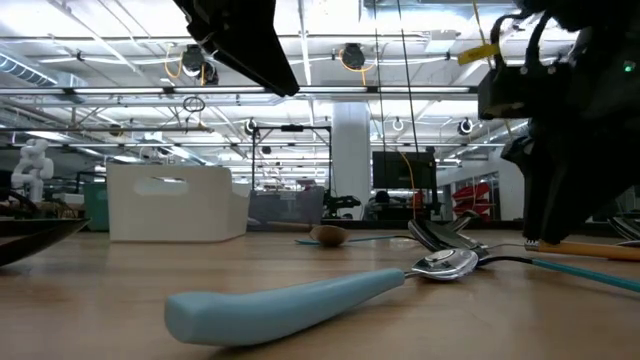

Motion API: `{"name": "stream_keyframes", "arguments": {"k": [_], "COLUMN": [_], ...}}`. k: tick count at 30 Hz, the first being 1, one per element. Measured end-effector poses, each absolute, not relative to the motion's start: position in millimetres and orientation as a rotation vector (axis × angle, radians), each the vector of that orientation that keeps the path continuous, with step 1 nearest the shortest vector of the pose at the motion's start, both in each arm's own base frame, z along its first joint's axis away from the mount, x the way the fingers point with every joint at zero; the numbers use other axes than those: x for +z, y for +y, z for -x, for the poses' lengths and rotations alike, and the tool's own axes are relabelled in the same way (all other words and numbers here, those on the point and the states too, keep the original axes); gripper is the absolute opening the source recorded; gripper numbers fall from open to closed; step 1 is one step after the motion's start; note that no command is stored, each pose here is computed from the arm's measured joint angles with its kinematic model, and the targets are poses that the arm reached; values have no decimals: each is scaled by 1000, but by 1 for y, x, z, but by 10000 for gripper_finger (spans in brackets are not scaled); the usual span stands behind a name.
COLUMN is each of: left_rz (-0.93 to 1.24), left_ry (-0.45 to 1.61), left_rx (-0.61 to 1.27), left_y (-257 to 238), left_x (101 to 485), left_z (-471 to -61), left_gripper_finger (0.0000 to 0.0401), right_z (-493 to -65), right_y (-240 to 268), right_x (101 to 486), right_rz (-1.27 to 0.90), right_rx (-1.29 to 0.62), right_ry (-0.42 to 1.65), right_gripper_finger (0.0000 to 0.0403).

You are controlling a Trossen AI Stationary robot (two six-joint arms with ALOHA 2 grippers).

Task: Sort silverware by color (type)
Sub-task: Put the right orange spoon into the black bin

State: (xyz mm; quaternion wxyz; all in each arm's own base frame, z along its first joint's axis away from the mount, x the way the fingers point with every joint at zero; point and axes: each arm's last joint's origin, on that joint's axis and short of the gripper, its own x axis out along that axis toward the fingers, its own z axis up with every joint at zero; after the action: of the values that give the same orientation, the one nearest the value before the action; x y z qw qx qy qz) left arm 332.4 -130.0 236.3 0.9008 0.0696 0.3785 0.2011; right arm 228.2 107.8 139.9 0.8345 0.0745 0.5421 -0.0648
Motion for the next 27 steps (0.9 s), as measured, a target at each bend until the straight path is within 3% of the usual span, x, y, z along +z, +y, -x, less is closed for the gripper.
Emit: {"name": "stream_keyframes", "arguments": {"k": [9, 19, 27], "left_rz": [-143, -145, -140], "left_ry": [783, 784, 783], "left_rx": [421, 421, 428], "left_y": [-128, -128, -126], "left_x": [236, 236, 237], "left_z": [-333, -333, -334], "left_gripper_finger": [175, 175, 175], "right_z": [-233, -241, -253], "right_y": [102, 96, 99], "right_x": [129, 126, 133], "right_rz": [-138, -136, -81], "right_rx": [-163, -166, -115], "right_ry": [1186, 1166, 1070], "right_gripper_finger": [129, 40, 37]}}
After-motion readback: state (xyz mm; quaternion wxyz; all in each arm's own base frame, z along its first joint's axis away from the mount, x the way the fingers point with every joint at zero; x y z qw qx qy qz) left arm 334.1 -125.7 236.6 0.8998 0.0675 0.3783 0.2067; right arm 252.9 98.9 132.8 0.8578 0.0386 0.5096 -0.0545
